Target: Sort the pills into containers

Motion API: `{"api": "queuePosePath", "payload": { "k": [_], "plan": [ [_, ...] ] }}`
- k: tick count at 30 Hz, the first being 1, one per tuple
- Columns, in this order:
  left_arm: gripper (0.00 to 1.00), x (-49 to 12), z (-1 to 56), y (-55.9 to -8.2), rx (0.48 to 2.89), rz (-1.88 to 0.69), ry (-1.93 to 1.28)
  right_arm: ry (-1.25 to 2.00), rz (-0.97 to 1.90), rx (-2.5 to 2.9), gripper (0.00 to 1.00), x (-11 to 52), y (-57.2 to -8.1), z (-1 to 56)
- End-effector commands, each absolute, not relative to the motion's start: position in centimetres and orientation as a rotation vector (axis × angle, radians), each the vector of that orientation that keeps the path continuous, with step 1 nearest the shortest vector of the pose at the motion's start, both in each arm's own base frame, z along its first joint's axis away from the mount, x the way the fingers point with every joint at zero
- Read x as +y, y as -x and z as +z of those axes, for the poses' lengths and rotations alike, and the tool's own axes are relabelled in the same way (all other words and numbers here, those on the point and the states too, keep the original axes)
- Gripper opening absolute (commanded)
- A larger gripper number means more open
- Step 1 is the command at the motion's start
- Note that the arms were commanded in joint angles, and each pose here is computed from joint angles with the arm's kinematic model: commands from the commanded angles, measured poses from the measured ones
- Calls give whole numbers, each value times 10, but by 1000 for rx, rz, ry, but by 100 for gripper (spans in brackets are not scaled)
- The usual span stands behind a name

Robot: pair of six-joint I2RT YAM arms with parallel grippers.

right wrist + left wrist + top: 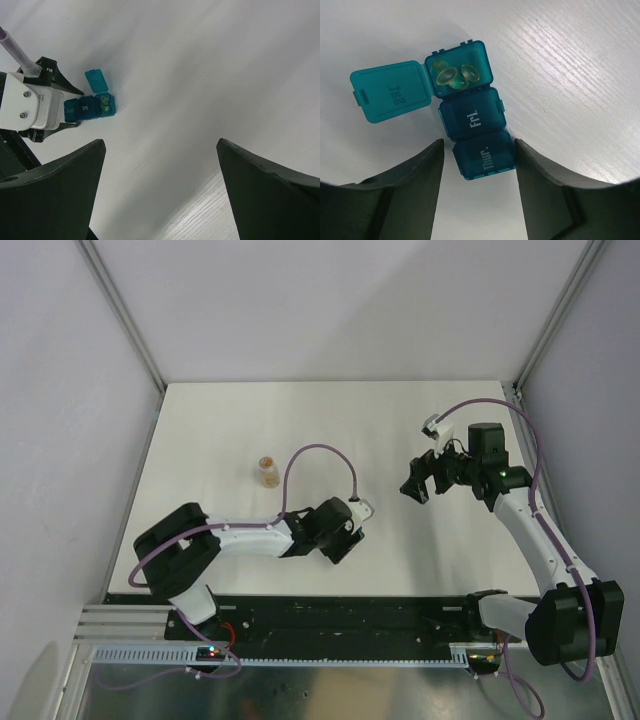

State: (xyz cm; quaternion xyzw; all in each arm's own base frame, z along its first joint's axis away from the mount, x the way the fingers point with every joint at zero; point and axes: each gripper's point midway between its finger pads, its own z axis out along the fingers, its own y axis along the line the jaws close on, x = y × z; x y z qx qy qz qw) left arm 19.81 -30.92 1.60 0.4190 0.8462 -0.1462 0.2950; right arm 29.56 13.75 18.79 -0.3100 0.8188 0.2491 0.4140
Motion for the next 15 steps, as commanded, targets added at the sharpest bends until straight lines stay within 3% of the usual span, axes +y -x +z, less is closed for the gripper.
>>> {"api": "queuePosePath", "payload": {
  "k": [1,15],
  "plan": [
    [61,-318,18,-202,2216,-384,-1162,800,642,2035,99,141,-294,191],
    [40,-318,23,-202,2174,-402,-1228,806,652,2039,100,143,-294,188]
  ]
}}
